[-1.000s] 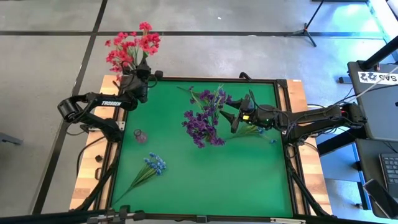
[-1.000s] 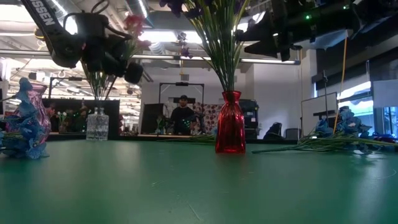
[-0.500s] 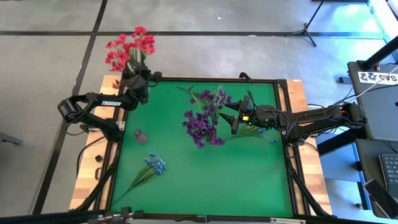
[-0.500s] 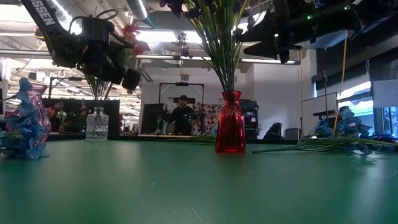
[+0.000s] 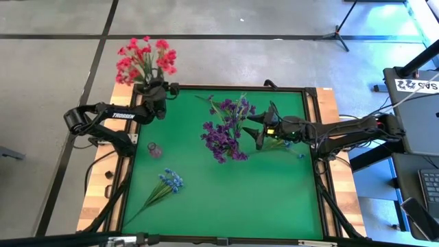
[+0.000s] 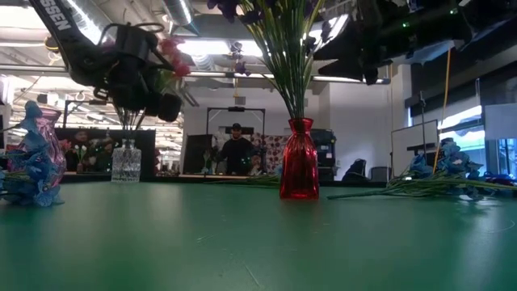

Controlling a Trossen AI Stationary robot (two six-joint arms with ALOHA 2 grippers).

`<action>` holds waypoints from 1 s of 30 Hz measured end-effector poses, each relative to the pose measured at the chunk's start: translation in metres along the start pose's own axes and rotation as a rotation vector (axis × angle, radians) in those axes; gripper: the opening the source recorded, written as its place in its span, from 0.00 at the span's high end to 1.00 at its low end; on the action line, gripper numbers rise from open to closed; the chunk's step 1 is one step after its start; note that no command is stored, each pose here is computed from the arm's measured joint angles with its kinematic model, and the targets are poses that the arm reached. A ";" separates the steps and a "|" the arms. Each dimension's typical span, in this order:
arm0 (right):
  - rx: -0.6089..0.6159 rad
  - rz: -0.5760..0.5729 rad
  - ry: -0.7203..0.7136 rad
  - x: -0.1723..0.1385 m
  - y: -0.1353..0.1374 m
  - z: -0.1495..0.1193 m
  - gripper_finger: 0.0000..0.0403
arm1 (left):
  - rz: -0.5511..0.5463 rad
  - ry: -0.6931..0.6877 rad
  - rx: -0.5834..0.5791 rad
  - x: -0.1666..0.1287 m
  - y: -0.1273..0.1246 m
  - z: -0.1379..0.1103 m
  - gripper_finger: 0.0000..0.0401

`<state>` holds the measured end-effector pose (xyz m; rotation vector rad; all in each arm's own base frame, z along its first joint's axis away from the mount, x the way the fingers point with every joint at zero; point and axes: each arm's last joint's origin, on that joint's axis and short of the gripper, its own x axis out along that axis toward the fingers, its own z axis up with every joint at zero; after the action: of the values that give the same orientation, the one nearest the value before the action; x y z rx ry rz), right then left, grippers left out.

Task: Sort flowers into vase by color
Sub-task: Put the red flowers into the transparent vase

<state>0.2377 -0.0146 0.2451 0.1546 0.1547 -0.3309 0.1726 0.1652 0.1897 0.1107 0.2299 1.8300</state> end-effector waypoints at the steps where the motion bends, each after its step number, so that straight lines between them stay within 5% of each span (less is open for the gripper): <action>1: 0.004 0.010 0.000 -0.001 0.000 0.001 0.36 | 0.002 0.002 -0.001 -0.001 0.000 0.000 0.67; 9: 0.046 0.027 0.014 -0.008 -0.001 0.006 0.36 | 0.065 0.022 0.129 -0.010 -0.003 0.002 0.67; 21: 0.019 0.006 0.114 -0.008 0.001 0.014 0.36 | 0.069 0.057 0.115 -0.011 0.006 0.021 0.58; 30: 0.006 -0.002 0.118 -0.008 0.001 0.015 0.36 | -0.090 0.125 0.010 -0.013 0.017 0.026 0.54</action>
<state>0.2321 -0.0138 0.2613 0.1800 0.2710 -0.3246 0.1653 0.1507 0.2195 -0.0074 0.3266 1.7476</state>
